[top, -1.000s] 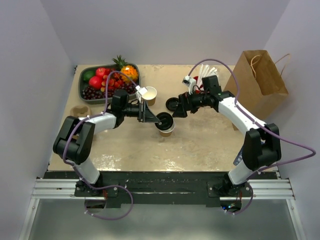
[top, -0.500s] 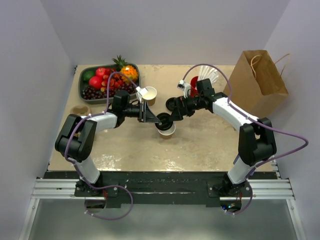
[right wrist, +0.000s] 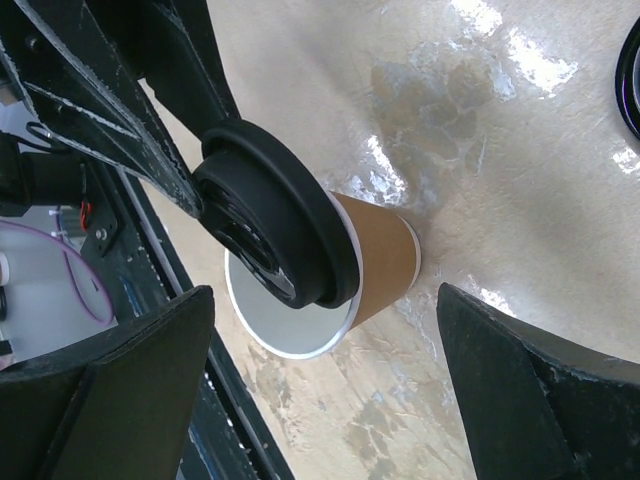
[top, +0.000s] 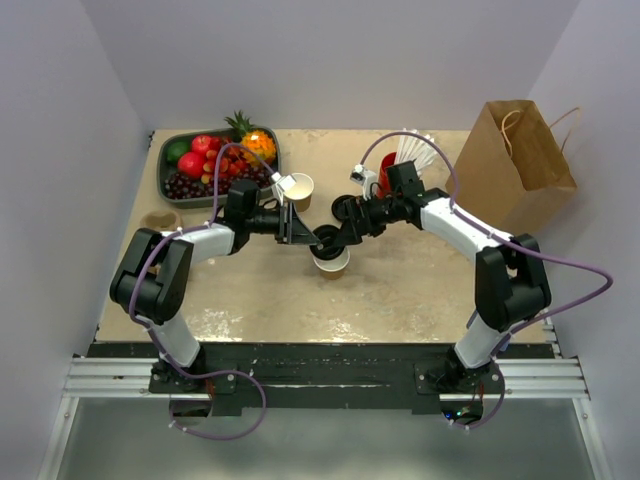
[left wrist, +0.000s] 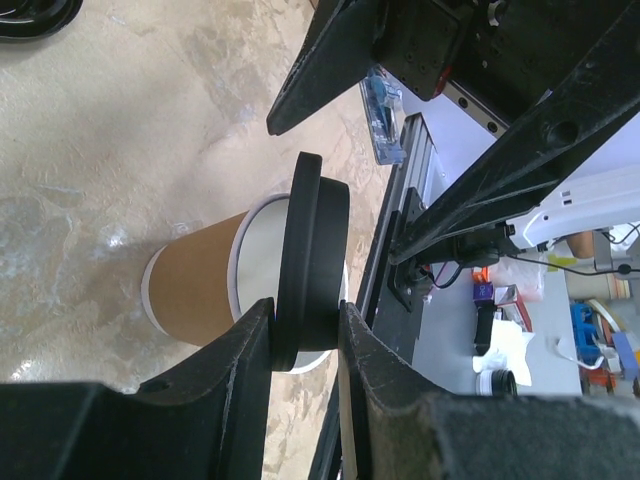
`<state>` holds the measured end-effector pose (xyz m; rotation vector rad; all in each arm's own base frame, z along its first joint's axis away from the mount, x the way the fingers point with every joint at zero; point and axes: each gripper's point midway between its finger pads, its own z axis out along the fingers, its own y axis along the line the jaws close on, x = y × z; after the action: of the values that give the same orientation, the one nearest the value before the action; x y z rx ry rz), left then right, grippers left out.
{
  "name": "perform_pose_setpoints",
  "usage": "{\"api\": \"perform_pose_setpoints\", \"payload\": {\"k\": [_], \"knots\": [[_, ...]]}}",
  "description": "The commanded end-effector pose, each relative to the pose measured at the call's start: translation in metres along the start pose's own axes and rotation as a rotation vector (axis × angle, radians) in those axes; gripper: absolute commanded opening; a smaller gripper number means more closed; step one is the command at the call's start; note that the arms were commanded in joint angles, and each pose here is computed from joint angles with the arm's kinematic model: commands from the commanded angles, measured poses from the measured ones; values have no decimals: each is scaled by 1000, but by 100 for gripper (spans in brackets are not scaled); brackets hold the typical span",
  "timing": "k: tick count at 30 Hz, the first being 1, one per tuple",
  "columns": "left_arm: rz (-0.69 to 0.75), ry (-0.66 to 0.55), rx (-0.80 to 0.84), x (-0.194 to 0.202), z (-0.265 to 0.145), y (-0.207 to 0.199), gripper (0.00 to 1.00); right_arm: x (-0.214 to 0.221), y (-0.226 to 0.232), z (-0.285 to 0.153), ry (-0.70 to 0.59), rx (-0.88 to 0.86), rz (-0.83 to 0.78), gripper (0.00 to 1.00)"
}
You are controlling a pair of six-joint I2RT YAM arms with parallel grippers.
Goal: Pack the takeout coffee
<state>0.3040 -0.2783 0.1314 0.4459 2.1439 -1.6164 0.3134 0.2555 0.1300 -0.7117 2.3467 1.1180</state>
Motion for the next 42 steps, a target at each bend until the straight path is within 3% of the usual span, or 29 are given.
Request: {"api": "perform_pose_setpoints", "payload": {"k": [1, 8, 12, 28, 39, 42], "knots": [[111, -23, 77, -22, -5, -28, 19, -15, 3, 0, -30, -5, -26, 95], [102, -3, 133, -24, -8, -47, 3, -16, 14, -7, -30, -36, -32, 95], [30, 17, 116, -7, -12, -46, 0, -17, 20, -11, -31, -48, -33, 95], [-92, 66, 113, 14, -1, -39, 0, -4, 19, -7, 3, -57, 4, 96], [-92, 62, 57, 11, 5, -25, 7, 4, 8, 1, 24, 4, 12, 93], [-92, 57, 33, 9, 7, -19, 18, 8, 6, 5, 38, -1, 29, 93]]}}
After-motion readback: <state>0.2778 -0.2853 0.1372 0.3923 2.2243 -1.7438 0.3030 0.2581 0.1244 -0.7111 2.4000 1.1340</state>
